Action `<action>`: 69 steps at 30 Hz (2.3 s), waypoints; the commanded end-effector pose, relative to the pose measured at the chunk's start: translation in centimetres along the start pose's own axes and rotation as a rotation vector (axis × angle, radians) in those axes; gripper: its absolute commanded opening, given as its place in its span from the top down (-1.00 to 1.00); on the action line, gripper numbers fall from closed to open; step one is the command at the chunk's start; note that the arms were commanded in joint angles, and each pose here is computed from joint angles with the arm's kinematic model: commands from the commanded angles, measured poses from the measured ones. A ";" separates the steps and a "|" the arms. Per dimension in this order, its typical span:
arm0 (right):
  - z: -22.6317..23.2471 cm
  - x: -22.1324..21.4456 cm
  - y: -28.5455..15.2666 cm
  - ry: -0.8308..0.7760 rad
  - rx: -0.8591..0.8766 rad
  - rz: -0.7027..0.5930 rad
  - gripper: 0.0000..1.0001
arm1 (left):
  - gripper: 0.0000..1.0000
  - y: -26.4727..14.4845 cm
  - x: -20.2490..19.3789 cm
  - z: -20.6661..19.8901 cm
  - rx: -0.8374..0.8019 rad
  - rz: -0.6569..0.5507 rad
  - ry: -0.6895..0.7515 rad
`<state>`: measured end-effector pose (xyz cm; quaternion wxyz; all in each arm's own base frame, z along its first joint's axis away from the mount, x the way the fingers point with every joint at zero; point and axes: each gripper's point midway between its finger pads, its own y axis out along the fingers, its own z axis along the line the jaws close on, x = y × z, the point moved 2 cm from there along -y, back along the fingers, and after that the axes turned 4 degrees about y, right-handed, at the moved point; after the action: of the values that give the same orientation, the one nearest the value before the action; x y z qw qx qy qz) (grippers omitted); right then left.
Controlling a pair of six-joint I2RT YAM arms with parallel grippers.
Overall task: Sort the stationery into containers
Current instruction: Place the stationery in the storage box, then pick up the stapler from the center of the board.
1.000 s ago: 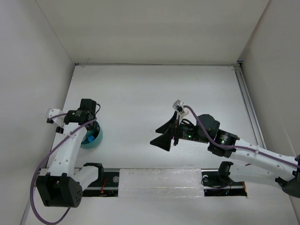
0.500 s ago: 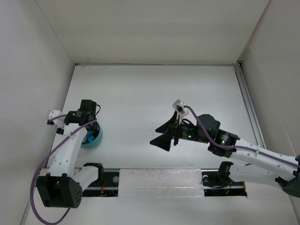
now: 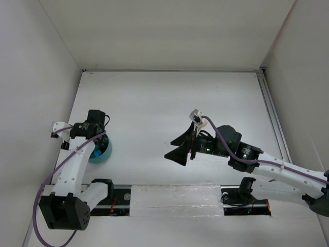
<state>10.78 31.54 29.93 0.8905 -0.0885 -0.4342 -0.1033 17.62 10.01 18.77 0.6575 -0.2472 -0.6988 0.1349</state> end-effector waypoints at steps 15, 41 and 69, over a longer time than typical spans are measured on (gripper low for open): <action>-0.4 2.8 0.5 -0.039 -0.077 -0.114 -0.96 | -0.99 -2.7 5.4 -2.8 -0.150 -0.109 -0.014; -24.1 5.5 -1.5 0.365 -1.304 -0.272 -0.99 | -0.99 -13.8 4.9 -9.3 -1.119 0.015 0.231; -37.4 1.4 -8.6 0.890 -1.653 -0.365 -0.91 | -0.99 -17.4 2.9 -7.9 -1.382 0.019 0.253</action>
<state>37.19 12.54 9.82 0.5814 -0.5892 0.1359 -0.5443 22.08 -3.82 30.31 0.4364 -0.6287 -0.5419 -0.3474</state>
